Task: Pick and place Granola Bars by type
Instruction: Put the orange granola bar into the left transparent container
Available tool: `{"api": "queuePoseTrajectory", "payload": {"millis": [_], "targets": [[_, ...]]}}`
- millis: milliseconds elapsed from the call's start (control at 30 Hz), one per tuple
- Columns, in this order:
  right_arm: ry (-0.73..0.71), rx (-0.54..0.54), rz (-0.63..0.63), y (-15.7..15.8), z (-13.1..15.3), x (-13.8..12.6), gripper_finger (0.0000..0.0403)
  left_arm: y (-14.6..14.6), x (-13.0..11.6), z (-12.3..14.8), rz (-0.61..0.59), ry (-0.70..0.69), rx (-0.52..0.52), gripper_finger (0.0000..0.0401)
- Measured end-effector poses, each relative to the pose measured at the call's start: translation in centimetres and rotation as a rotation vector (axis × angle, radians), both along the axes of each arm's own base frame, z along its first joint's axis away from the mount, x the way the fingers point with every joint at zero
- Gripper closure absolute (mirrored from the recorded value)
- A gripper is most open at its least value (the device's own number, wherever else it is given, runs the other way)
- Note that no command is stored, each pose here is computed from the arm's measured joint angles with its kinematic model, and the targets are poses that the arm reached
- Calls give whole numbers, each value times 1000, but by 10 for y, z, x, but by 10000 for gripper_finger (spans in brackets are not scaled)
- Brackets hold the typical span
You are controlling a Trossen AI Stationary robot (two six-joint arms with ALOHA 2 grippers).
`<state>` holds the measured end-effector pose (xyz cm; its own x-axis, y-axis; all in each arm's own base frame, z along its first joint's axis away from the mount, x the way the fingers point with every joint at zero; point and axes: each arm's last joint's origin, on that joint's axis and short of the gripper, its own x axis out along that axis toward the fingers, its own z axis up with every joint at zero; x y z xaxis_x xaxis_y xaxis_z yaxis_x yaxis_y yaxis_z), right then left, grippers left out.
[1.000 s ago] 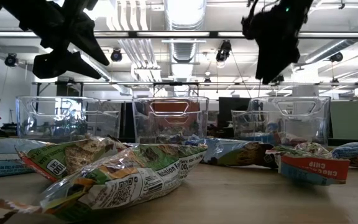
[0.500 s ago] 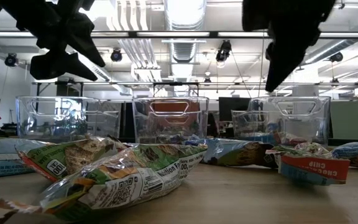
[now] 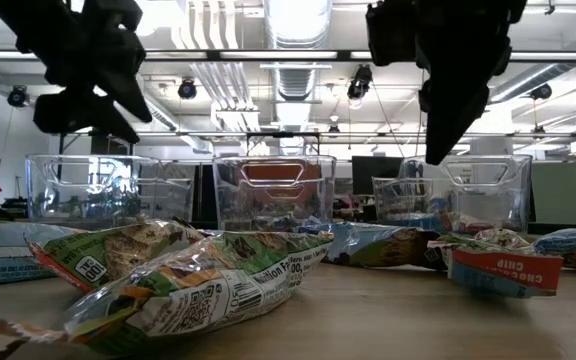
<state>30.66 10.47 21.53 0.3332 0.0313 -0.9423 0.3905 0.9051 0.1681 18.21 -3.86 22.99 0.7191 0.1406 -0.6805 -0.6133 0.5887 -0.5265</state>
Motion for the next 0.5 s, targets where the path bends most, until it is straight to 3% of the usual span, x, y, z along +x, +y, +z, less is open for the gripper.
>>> {"api": "queuePoseTrajectory", "payload": {"millis": [133,233,500], "targets": [[12,-2,1,0,2,0,175,-1,-3,0,-8,9,-15,247],[18,-4,-1,-1,2,-1,175,-5,-5,4,-77,9,-46,247],[45,-24,28,-2,-2,-4,175,-43,-15,14,-524,24,-71,247]]}}
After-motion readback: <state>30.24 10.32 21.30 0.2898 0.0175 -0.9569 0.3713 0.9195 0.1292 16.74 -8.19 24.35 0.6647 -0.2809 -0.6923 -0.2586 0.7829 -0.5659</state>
